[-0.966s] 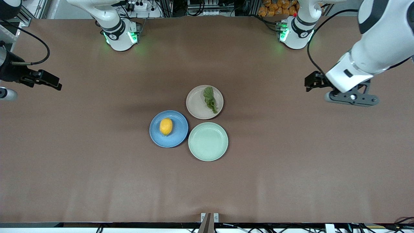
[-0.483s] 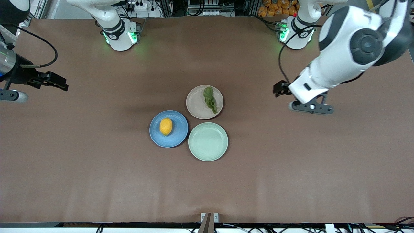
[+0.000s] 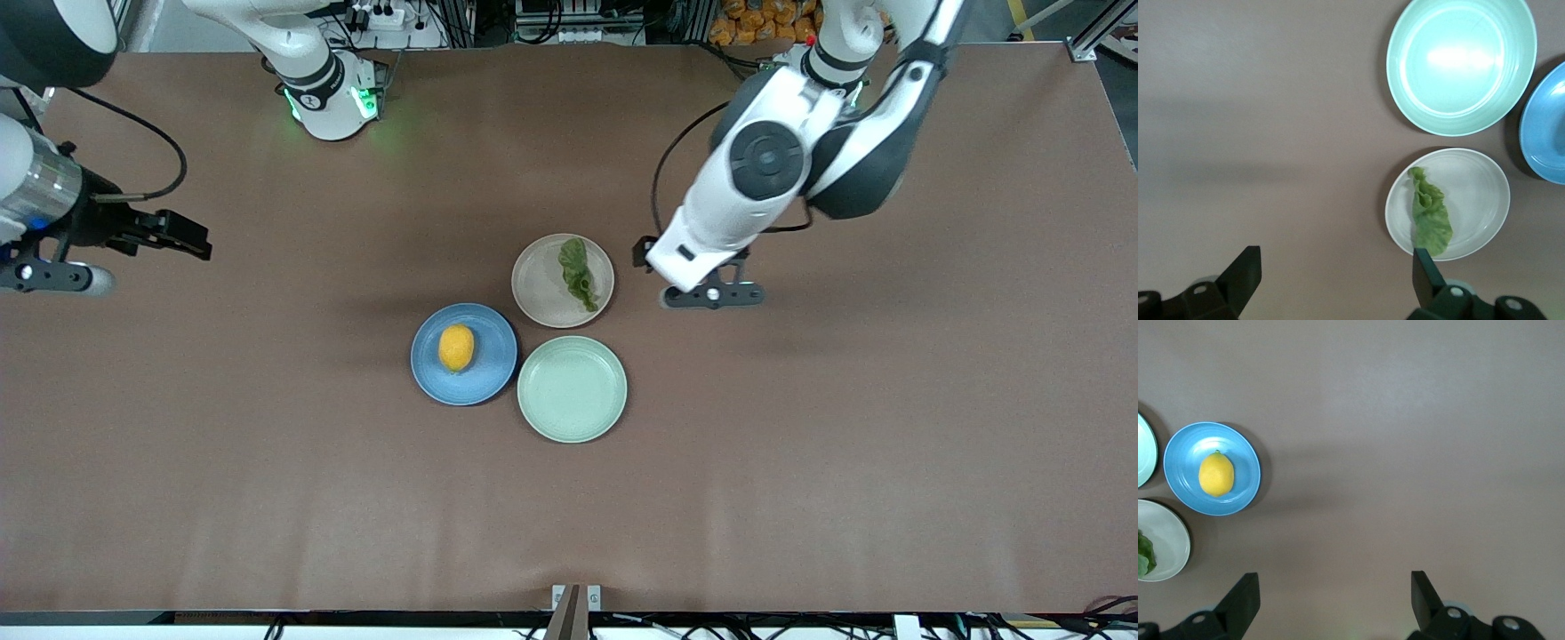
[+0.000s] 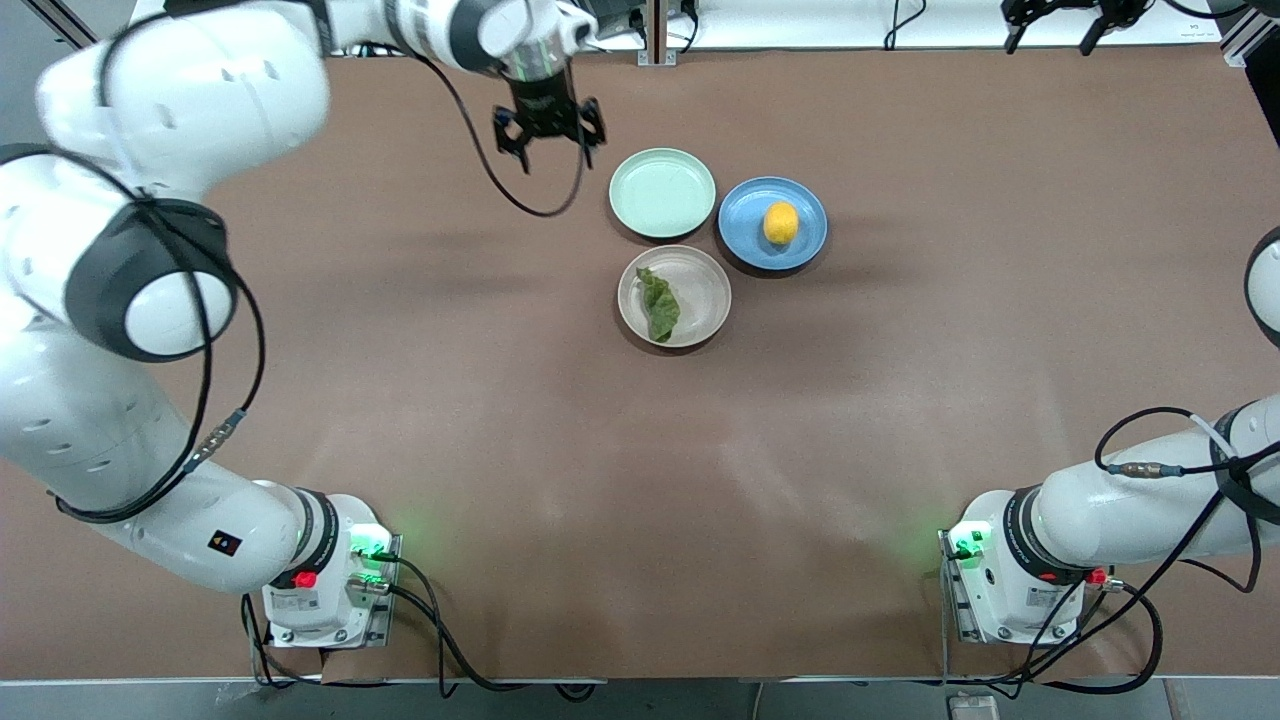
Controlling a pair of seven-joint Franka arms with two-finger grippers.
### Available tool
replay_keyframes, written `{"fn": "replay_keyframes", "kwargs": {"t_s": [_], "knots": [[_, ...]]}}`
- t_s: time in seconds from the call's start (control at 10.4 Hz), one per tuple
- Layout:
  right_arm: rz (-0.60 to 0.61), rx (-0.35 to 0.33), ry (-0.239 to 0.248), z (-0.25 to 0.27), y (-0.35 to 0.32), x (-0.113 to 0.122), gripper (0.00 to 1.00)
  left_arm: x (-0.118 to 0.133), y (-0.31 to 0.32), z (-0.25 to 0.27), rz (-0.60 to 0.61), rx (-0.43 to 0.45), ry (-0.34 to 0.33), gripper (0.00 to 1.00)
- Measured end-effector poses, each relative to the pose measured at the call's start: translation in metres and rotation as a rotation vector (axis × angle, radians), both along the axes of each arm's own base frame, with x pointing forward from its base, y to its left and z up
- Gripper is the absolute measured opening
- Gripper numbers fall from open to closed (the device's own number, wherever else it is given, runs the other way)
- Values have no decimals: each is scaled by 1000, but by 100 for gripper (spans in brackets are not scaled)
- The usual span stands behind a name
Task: Pick lemon and lettuce from blue and beige plates
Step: 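Reach the left gripper to the lettuce while the right gripper approaches the lemon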
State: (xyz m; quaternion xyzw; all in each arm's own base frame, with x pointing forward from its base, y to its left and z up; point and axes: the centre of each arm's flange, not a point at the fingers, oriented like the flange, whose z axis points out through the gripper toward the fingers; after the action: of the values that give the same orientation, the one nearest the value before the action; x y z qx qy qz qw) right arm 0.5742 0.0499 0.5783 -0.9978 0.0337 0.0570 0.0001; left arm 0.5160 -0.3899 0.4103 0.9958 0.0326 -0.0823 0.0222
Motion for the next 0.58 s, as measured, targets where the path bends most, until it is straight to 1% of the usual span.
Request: {"fn": "replay_keyframes", "kwargs": {"t_s": [0.19,0.39,0.58], "knots": [[-32,-3,-2,-26,23,8,100,-9,-30,-45,66,28,15,100],[-84,-4,-11,-52,58,16,100,-26,-59,-92,120,60,47,100],[-113,8,-34,-81,92,23,100,-47,-84,-135,102,94,54,100]]}}
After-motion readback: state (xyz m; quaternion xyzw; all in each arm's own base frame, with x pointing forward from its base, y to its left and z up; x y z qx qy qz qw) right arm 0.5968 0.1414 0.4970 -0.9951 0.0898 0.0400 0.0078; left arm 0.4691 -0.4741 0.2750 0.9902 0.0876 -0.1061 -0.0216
